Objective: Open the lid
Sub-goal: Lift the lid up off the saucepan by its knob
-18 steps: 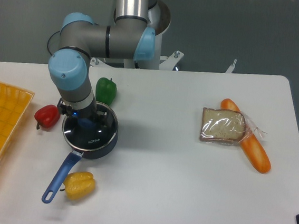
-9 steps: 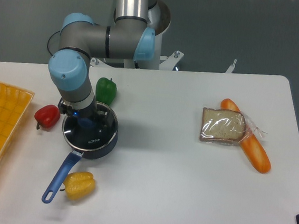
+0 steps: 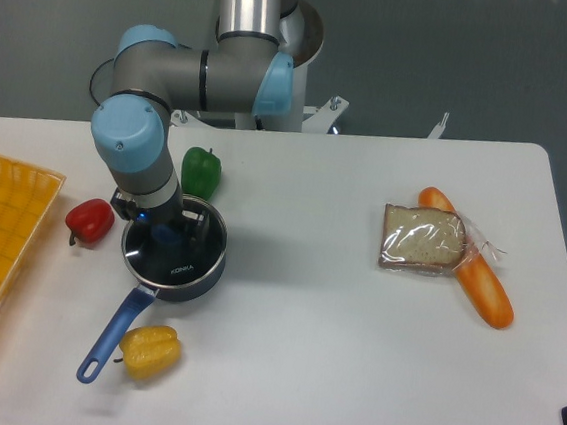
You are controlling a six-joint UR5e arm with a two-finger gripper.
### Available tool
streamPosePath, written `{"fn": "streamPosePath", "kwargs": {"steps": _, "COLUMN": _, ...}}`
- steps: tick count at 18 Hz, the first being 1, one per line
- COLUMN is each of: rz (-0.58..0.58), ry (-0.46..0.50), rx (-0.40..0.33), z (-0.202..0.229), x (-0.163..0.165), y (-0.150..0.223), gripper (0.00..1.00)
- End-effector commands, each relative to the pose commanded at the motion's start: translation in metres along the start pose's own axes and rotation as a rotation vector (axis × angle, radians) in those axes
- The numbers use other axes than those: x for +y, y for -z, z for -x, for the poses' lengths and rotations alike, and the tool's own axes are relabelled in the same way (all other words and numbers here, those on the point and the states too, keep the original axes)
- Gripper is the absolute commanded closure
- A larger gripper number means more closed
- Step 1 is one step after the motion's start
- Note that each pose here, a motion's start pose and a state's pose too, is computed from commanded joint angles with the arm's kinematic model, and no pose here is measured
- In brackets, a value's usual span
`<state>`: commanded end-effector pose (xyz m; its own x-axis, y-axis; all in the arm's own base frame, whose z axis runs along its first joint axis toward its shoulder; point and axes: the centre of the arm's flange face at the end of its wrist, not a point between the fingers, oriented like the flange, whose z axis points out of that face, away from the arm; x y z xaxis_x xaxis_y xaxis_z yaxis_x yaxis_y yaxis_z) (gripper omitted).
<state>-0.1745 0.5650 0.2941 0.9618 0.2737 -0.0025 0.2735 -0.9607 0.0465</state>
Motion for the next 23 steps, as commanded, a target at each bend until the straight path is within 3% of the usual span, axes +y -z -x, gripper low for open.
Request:
{"fn": "streamPosePath", "kwargs": {"steps": 14, "rz": -0.039, "ry": -0.018, "rx": -0.01, "z": 0.003, "x": -0.006, "y": 0.024, "gripper": 0.36}}
{"fn": "streamPosePath", "kwargs": {"steps": 23, "rz": -0.102, "ry": -0.148, "rx": -0.037, "z": 0.012, "x": -0.01, "y": 0.069, "gripper": 0.37}}
